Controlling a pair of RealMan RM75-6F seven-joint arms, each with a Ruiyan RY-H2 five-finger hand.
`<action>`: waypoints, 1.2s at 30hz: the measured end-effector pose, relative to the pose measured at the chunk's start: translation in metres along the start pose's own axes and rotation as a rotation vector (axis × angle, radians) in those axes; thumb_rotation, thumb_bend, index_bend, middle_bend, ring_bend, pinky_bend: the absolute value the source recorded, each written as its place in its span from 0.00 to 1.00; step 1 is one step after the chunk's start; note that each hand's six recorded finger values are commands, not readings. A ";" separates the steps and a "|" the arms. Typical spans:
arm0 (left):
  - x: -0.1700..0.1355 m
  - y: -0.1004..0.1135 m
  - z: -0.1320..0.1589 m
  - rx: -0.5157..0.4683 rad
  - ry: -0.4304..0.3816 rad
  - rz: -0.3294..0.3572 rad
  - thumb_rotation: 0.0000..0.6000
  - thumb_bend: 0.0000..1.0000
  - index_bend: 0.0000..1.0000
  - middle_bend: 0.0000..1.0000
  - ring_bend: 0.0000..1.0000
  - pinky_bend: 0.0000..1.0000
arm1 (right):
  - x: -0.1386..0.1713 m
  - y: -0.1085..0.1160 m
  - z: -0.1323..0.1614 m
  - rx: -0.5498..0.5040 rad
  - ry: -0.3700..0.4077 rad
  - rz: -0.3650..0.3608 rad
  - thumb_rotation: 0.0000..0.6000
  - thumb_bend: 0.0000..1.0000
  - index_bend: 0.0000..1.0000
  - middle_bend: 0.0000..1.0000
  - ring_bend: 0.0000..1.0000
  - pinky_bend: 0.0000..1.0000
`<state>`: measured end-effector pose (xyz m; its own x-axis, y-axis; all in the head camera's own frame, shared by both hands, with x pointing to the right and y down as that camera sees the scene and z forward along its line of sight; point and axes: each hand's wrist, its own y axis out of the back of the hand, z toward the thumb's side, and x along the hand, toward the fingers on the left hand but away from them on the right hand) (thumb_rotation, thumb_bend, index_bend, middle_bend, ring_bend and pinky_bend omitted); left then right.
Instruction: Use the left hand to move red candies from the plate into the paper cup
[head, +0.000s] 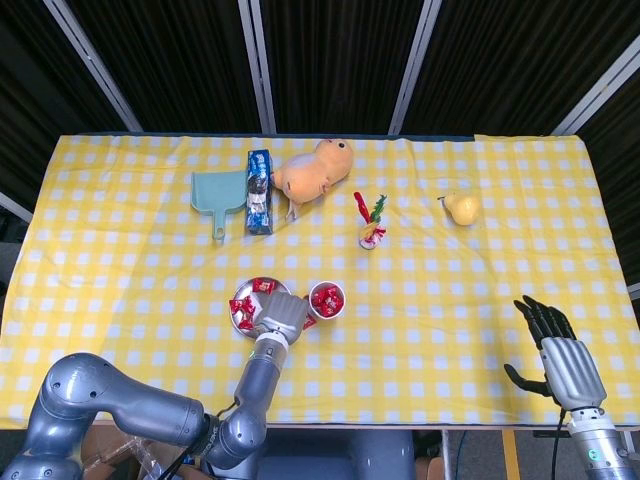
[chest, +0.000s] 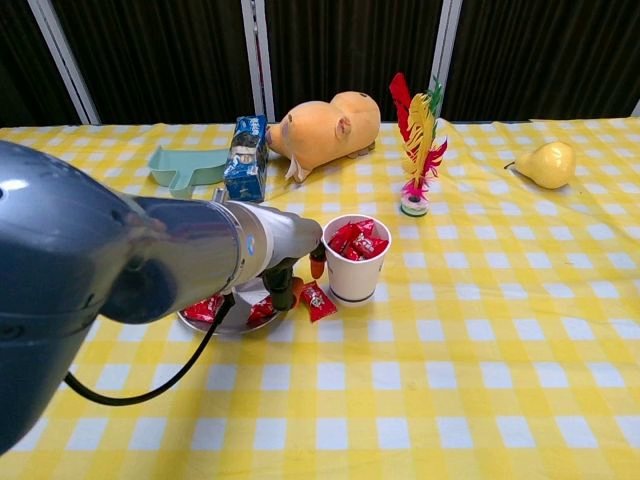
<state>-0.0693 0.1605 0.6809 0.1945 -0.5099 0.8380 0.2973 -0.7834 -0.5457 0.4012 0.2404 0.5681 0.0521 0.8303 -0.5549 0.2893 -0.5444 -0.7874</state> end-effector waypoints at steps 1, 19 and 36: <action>0.000 -0.001 0.001 0.001 -0.001 -0.002 1.00 0.73 0.22 1.00 1.00 1.00 | 0.000 0.000 0.000 0.000 0.000 0.000 1.00 0.34 0.00 0.00 0.00 0.00; -0.011 -0.004 0.003 0.002 -0.041 0.008 1.00 0.72 0.40 1.00 1.00 1.00 | 0.001 -0.001 0.000 0.007 -0.001 0.002 1.00 0.34 0.00 0.00 0.00 0.00; -0.020 0.006 -0.007 -0.007 -0.063 0.077 1.00 0.32 0.41 1.00 1.00 1.00 | 0.001 -0.002 0.001 0.008 -0.002 0.003 1.00 0.34 0.00 0.00 0.00 0.00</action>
<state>-0.0778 0.1636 0.6609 0.2747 -0.5453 0.7919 0.2731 -0.7454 -0.6080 0.4000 0.2418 0.5691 0.0515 0.8282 -0.5580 0.2812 -0.5481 -0.7877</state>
